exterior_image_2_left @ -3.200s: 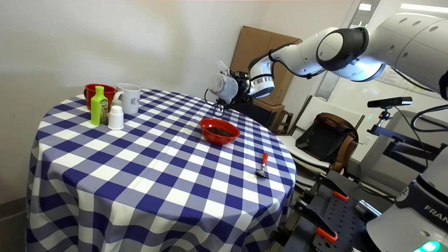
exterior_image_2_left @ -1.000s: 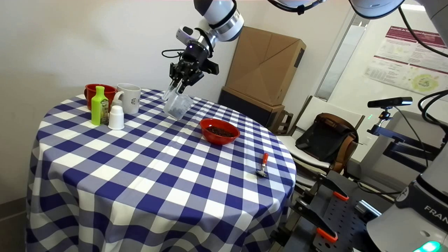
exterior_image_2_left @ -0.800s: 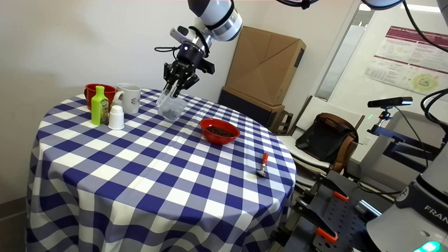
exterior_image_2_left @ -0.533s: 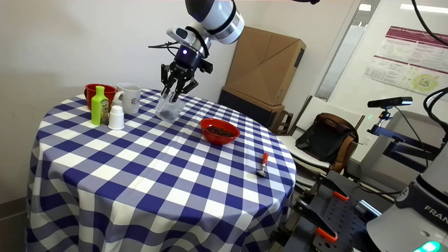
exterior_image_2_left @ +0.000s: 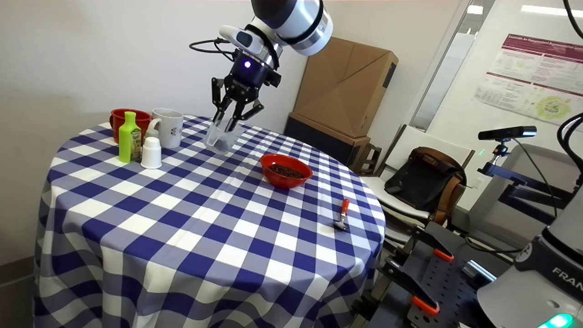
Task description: Pour the contents in the clear jug into the red bowl
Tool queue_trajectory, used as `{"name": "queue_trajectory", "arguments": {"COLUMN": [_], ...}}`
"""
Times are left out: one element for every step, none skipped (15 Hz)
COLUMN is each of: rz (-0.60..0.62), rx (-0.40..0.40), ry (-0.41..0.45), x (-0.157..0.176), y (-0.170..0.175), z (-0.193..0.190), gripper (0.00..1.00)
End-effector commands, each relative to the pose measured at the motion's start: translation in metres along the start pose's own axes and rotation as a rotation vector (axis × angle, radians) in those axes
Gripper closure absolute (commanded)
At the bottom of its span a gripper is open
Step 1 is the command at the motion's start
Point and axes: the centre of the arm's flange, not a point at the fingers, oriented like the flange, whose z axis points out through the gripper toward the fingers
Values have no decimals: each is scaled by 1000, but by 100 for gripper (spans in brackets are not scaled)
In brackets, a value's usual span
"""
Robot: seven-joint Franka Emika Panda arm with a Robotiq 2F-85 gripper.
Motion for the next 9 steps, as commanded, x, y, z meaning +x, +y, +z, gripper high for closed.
{"name": "queue_trajectory", "arguments": {"rz": [-5, -11, -21, -30, -42, -49, -58, -64, -68], "rx": [74, 101, 118, 132, 143, 148, 155, 154, 152], "ry": [16, 23, 23, 22, 17, 12, 8, 1, -3], "x": [20, 23, 26, 29, 32, 34, 37, 39, 42], "y": [-27, -31, -37, -41, -46, -49, -53, -56, -59], "z": [-4, -1, 2, 4, 6, 8, 11, 12, 15], "gripper": [92, 92, 92, 92, 92, 92, 92, 92, 92]}}
